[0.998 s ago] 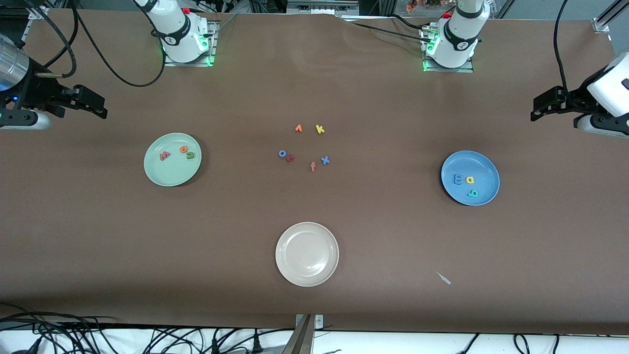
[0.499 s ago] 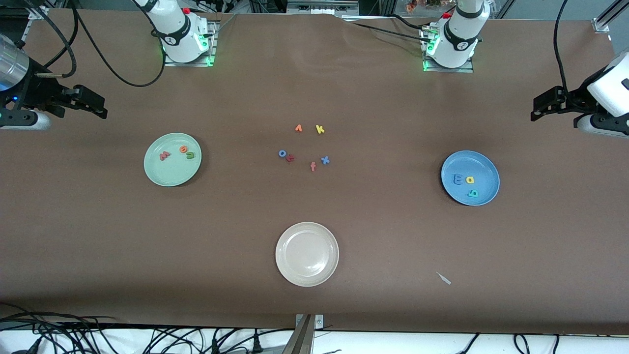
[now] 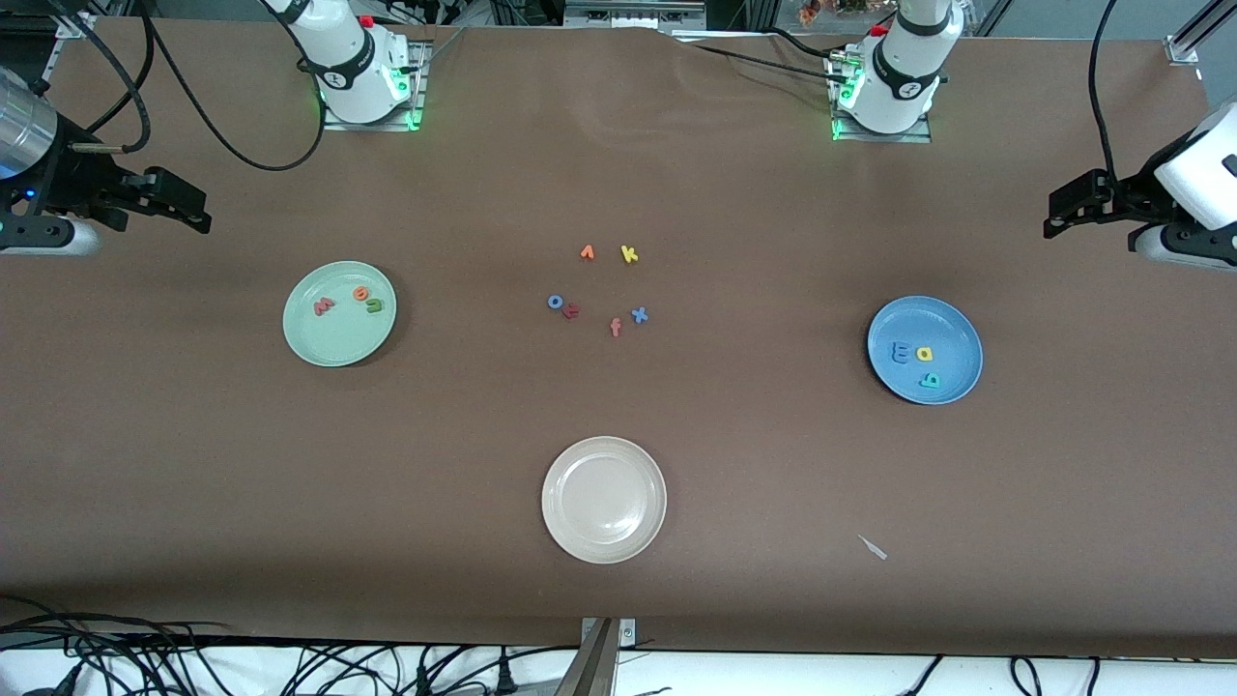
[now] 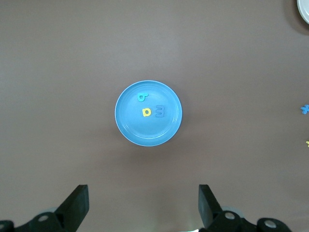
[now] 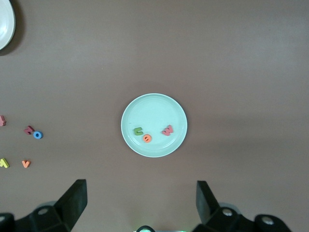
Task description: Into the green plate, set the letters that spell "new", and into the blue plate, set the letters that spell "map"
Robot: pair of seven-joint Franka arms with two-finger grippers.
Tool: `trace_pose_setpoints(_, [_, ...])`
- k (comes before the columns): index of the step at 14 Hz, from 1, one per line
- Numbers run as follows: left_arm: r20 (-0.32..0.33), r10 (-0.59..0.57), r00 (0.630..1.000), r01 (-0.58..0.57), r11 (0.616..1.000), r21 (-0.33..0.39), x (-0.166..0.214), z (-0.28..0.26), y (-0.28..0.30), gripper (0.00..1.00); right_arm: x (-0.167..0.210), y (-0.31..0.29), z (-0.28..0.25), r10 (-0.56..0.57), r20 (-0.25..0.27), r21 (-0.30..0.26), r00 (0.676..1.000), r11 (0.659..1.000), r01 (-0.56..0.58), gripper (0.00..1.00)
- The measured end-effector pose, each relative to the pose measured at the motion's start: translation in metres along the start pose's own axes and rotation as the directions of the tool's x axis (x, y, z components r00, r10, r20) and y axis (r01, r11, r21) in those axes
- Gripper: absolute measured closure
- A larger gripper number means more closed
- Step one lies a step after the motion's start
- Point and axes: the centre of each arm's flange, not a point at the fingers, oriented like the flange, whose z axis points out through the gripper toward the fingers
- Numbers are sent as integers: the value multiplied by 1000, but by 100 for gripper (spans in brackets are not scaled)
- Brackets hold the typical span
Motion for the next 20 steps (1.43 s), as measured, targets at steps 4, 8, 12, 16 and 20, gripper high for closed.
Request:
trace_pose_setpoints(4, [0, 0, 1000, 0, 1000, 0, 0, 0, 0, 0, 0, -1, 0, -2, 0, 0, 1000, 1000, 2, 0])
trace_pose_setpoints(8, [0, 0, 1000, 0, 1000, 0, 0, 0, 0, 0, 0, -3, 0, -6, 2, -1, 1000, 1000, 6, 0])
trace_pose_setpoints(12, [0, 0, 1000, 0, 1000, 0, 0, 0, 0, 0, -1, -3, 1, -6, 7, -1, 1000, 1000, 6, 0])
trace_pose_setpoints(16, [0, 0, 1000, 0, 1000, 0, 0, 0, 0, 0, -1, -3, 2, -6, 16, -2, 1000, 1000, 6, 0])
trace_pose_setpoints(20, [-3, 0, 1000, 0, 1000, 0, 0, 0, 0, 0, -1, -3, 3, -6, 19, -2, 1000, 1000, 6, 0])
